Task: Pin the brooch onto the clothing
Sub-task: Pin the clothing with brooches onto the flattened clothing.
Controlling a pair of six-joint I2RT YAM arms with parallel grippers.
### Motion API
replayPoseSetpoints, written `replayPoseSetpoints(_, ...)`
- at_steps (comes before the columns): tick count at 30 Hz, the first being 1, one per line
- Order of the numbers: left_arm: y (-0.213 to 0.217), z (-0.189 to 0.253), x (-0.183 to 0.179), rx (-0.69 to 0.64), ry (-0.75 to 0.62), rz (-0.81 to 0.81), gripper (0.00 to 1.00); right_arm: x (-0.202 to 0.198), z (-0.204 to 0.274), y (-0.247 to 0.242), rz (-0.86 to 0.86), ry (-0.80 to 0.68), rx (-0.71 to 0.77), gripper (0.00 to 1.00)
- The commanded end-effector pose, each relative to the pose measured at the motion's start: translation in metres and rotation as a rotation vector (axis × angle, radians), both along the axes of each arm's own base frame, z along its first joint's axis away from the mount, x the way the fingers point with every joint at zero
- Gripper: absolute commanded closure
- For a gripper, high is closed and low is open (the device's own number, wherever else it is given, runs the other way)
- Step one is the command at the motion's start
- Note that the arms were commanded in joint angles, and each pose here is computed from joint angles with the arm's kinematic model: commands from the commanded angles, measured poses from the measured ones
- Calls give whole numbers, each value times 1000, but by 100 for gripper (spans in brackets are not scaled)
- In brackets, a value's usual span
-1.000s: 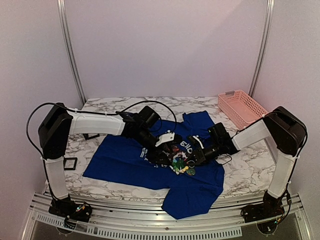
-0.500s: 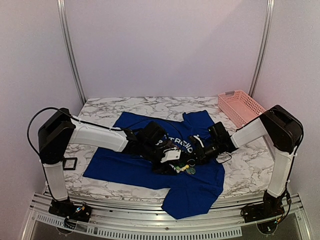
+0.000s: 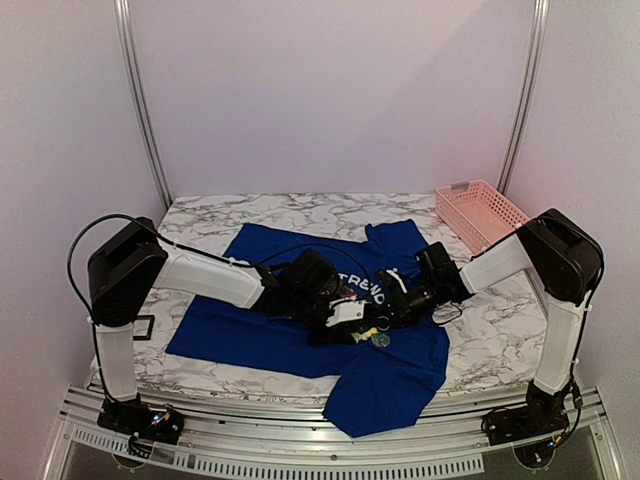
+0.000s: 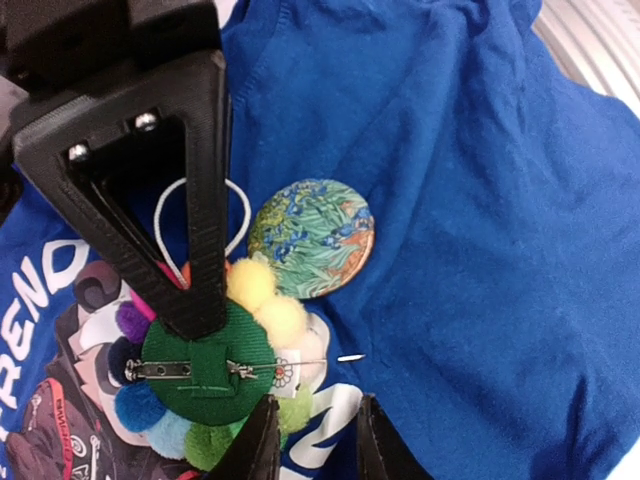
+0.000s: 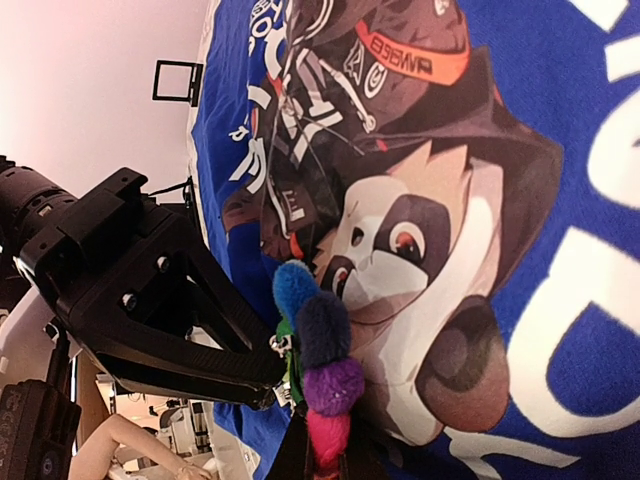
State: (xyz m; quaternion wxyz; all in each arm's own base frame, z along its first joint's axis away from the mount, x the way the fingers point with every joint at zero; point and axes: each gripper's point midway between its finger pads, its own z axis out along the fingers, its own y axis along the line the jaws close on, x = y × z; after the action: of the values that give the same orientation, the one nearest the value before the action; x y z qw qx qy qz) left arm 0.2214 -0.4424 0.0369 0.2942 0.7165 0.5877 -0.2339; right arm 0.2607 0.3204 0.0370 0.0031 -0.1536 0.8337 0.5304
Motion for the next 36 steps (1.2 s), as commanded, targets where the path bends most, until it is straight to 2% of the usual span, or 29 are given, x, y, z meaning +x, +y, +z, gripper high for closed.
replayPoseSetpoints(1, -3, -15, -4, 14, 16, 12, 73, 4, -22, -8, -40, 41, -72, 100)
replayPoseSetpoints(7, -4, -21, -7, 24, 21, 9, 69, 8, -20, -6, -50, 68, -74, 100)
replayPoseSetpoints(16, -3, -33, -2, 46, -5, 37, 83, 14, -20, -4, -58, 67, -74, 100)
replayPoseSetpoints(21, -2, -32, -3, 44, -7, 29, 100, 18, -20, -6, -71, 82, -62, 100)
replayPoseSetpoints(22, -2, -32, -2, 44, -15, 32, 100, 19, -19, -6, -71, 84, -56, 100)
replayPoseSetpoints(29, -15, -4, 25, -26, -121, 94, 100, 31, -3, -3, -44, 97, -4, 100)
replayPoseSetpoints(32, -18, 11, 39, -46, -165, 137, 100, 26, 0, -3, -15, 112, 0, 100)
replayPoseSetpoints(34, -19, 25, 57, -56, -263, 165, 100, 14, 7, -5, 15, 126, 26, 100)
replayPoseSetpoints(36, -21, 31, 62, -70, -298, 175, 100, 11, 14, -6, 19, 117, 35, 100)
